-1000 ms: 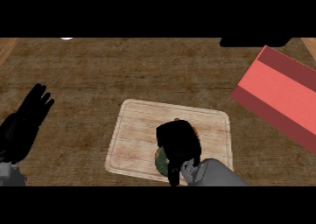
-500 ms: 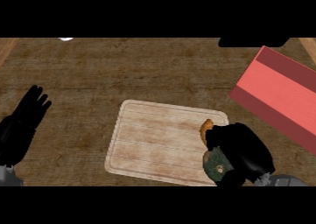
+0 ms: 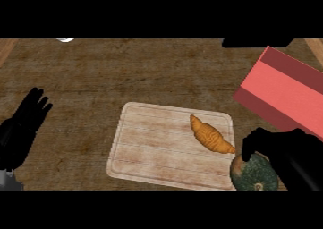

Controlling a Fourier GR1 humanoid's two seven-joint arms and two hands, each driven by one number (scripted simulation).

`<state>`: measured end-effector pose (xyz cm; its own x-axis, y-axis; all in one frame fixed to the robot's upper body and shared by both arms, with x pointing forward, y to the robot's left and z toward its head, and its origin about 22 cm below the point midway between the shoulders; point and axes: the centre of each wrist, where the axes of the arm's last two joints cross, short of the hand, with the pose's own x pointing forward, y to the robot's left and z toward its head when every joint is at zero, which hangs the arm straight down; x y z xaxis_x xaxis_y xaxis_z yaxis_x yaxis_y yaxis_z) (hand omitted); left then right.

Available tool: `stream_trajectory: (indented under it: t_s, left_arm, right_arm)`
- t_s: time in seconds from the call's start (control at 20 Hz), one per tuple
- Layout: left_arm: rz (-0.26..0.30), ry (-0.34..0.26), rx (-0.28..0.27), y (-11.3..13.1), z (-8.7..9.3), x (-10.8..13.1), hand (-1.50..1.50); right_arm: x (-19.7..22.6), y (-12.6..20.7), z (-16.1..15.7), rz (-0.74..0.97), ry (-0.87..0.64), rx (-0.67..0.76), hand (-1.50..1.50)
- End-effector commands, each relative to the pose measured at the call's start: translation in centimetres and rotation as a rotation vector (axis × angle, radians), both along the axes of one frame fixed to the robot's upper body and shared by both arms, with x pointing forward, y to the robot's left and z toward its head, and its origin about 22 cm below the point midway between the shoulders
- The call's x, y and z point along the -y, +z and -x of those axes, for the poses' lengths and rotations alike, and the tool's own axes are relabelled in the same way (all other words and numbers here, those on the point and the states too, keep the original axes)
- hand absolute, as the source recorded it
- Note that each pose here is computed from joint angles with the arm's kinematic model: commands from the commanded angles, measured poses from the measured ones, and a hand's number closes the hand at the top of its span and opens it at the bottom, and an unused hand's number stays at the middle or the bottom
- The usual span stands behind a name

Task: Pick the squash from the cutting board and place it in the cardboard box

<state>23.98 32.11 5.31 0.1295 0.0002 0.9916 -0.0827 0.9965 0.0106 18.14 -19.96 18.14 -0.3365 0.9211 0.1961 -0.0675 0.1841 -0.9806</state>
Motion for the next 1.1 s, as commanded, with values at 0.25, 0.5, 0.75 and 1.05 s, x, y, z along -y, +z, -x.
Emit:
stream_trajectory:
  t_s: [0.25, 0.5, 0.75, 1.05]
  left_arm:
    - [0.014, -0.012, -0.005, -0.4, -0.7, 1.1, 0.00]
    - [-0.008, 0.000, -0.006, -1.6, -0.7, 0.2, 0.00]
    - [0.013, -0.017, 0.006, -1.2, -0.4, -1.0, 0.00]
    - [-0.012, -0.018, -0.007, 0.2, -0.9, 0.1, 0.00]
  right_arm:
    - [2.1, 7.9, -0.6, -0.145, -0.217, 0.238, 1.50]
    - [5.5, 10.4, -1.2, -0.168, -0.326, 0.282, 1.50]
    - [9.6, 11.2, -4.1, -0.144, -0.370, 0.266, 1.50]
    - [12.9, 10.1, -6.4, -0.109, -0.364, 0.256, 1.50]
